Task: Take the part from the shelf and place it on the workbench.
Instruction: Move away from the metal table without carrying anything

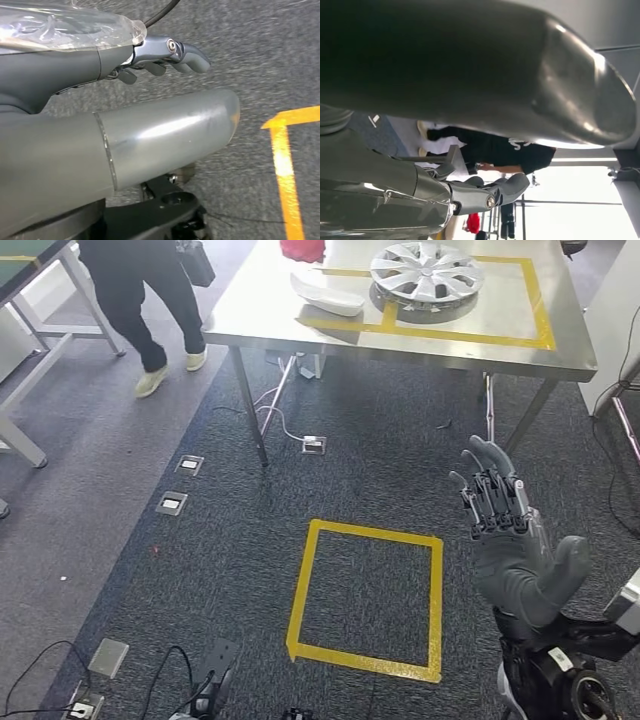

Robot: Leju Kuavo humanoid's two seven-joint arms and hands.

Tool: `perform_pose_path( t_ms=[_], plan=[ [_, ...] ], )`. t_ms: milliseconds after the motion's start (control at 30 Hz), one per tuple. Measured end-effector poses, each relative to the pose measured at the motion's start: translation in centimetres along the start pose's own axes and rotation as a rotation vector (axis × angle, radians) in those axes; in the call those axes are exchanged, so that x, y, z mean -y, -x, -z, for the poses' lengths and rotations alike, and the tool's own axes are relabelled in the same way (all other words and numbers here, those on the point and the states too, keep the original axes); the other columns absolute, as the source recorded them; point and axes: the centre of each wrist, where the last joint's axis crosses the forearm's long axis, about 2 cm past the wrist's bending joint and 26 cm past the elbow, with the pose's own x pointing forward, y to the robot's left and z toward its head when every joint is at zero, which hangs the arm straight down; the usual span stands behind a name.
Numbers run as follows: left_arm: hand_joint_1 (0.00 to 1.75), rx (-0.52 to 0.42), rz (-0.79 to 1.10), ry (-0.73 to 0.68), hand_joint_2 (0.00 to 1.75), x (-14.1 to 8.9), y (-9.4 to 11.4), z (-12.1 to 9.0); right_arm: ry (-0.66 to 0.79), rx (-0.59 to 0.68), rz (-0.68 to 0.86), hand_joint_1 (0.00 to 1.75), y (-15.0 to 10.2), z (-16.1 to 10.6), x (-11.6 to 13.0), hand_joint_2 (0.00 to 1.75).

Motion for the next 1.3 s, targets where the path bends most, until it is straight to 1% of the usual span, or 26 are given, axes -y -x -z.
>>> perform_pose_path(
  t_ms=[1300],
  plan=[
    [0.0,0.011,0.004,0.001,0.0,0.05,0.62,-0.18,0.055,-0.027,-0.011,0.0,0.51,-0.75,0.39,0.0]
  ],
)
